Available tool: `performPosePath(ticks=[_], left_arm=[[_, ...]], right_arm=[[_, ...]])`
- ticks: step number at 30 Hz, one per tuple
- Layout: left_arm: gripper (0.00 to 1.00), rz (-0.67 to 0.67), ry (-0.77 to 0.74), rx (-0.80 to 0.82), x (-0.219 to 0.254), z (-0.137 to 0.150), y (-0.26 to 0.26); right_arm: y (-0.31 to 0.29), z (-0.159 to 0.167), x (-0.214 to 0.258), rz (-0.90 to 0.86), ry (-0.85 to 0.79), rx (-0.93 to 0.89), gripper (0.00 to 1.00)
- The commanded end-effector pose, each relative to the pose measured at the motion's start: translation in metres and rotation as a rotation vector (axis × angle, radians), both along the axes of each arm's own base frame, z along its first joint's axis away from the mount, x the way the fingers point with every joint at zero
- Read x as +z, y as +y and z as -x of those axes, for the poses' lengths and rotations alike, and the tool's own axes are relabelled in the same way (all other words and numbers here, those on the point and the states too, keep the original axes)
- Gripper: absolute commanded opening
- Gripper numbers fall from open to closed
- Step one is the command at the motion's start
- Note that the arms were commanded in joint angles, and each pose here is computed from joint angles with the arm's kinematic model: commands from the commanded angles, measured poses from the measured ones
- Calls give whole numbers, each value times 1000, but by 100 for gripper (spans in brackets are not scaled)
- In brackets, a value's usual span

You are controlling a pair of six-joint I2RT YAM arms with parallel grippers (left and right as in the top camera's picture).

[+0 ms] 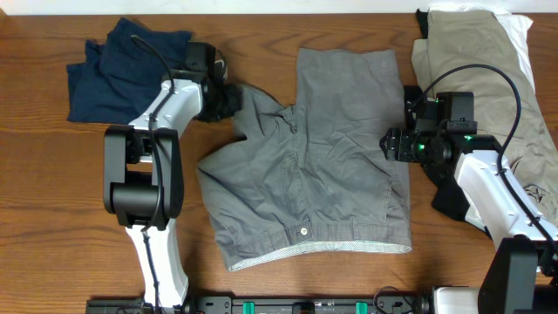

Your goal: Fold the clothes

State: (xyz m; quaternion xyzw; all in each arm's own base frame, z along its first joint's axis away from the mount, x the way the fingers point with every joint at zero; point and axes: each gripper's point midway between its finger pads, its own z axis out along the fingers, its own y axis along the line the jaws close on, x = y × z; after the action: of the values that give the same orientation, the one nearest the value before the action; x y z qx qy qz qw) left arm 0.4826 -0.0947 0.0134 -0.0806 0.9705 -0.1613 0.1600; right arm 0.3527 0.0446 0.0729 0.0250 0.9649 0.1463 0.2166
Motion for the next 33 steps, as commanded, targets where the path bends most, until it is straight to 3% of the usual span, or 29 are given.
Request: performPosePath(ticks=[1,9,14,22,26,33], left_arm=[[8,0,-42,-3,-5,-11,0],[8,7,-284,-21,24,-60,0],[8,48,-313,-12,47,-71,11],[13,32,-222,6,107,-33,43],[16,-1,-194,-58,134,-1,44],[16,-23,-147,-134,142,25,35]], right_arm=[[0,-7,13,-3,-42,12,74],[1,-9,14,-9,-53,15,74],[1,-10,15,-9,-59,15,74],[8,9,3,11,39,7,64],[-21,32,-12,147,166,-164,68],[-24,33,-15,162,166,-172,66]])
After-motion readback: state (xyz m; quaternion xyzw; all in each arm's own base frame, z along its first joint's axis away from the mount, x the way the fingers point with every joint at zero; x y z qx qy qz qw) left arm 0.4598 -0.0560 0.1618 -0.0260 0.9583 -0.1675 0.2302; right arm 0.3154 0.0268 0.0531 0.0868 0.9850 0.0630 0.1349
